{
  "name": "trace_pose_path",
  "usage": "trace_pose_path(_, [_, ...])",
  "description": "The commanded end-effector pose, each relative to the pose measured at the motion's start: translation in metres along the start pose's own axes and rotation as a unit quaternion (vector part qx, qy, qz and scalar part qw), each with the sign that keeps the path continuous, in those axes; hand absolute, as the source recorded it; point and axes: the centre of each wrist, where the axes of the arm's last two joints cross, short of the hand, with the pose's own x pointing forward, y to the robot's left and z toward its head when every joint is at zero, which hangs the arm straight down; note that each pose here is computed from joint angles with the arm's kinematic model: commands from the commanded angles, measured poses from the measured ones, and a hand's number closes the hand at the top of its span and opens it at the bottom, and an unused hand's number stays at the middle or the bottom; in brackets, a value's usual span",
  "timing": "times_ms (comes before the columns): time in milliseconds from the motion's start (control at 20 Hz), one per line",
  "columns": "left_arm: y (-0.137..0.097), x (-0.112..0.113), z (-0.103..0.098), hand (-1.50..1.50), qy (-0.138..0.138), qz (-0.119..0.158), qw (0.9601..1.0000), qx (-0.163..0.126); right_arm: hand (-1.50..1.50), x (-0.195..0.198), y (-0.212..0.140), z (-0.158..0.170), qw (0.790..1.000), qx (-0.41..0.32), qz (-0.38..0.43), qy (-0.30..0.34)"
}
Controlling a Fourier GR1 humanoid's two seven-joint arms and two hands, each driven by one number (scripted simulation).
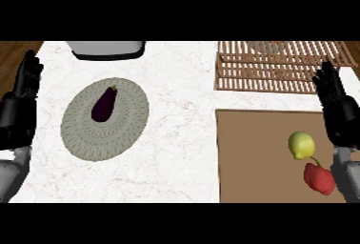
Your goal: Pick the lemon from the tray and place it in the tiered shelf
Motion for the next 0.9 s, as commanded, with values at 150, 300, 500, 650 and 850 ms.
trace_pose_path(150, [-0.008,-0.059,0.067,0.00,0.254,0.053,0.9658,-0.013,1.50,-0.007,-0.066,0.035,0.969,-0.205,0.117,-0.073])
trace_pose_path(300, [-0.012,-0.077,0.096,0.00,0.343,0.086,0.9353,0.001,1.50,-0.051,-0.136,0.086,0.909,-0.316,0.261,0.078])
trace_pose_path(500, [-0.011,-0.088,0.123,0.00,0.408,0.149,0.8995,-0.044,-1.50,-0.064,-0.107,0.140,0.887,-0.427,0.166,0.063])
trace_pose_path(650, [-0.030,-0.069,0.098,0.00,0.408,0.176,0.8934,-0.065,-1.50,-0.067,-0.088,0.192,0.892,-0.416,0.177,0.028])
trace_pose_path(850, [-0.016,-0.076,0.095,0.00,0.414,0.161,0.8933,-0.071,-1.50,-0.041,-0.082,0.240,0.925,-0.329,0.189,0.019])
